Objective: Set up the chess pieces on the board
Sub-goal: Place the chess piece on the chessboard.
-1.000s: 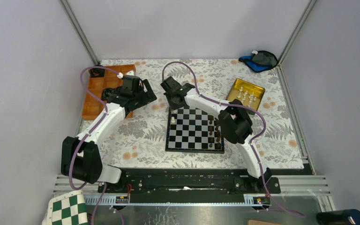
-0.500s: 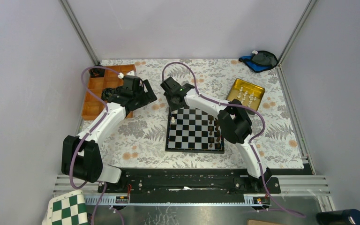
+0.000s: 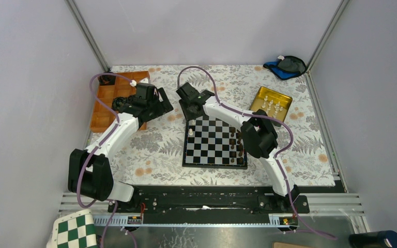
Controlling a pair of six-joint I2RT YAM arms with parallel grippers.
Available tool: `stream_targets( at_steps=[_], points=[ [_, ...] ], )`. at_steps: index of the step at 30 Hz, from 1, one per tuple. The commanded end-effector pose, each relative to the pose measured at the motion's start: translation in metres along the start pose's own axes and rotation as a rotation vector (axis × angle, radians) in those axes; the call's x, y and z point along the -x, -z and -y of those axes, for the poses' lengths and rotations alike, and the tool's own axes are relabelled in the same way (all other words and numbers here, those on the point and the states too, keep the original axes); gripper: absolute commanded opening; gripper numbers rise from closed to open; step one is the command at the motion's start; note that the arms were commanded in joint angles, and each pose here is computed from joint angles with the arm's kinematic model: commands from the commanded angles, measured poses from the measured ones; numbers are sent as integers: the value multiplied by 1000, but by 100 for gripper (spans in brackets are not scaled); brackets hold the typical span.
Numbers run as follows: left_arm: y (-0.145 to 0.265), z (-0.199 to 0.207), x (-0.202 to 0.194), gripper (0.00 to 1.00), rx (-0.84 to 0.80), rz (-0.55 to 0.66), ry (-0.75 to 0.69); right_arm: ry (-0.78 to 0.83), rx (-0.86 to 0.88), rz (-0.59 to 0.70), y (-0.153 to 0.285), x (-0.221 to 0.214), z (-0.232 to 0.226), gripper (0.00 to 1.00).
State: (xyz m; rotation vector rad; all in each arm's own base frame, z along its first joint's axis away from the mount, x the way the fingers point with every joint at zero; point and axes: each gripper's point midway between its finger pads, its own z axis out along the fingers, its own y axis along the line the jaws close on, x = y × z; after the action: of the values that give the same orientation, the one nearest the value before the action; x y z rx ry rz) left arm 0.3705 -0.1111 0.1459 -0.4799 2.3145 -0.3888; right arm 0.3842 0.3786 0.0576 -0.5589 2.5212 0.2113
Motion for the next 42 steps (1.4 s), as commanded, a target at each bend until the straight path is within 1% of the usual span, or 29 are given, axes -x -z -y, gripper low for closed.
stream_targets(
  at_steps=[1,11,20,30,42],
  points=[
    [1,14,19,91,-45,50,-10,5,14,73,24,31,-1,41],
    [1,13,16,91,-47,40,-5,-20,-46,58,26,17,14,41],
    [1,12,14,91,-45,34,-17,-46,-3,37,19,8,6,41],
    [1,11,14,91,-40,34,-28,-60,51,39,15,11,-6,41],
    [-1,10,16,91,-31,37,-38,-66,72,34,11,16,-12,41]
  ],
)
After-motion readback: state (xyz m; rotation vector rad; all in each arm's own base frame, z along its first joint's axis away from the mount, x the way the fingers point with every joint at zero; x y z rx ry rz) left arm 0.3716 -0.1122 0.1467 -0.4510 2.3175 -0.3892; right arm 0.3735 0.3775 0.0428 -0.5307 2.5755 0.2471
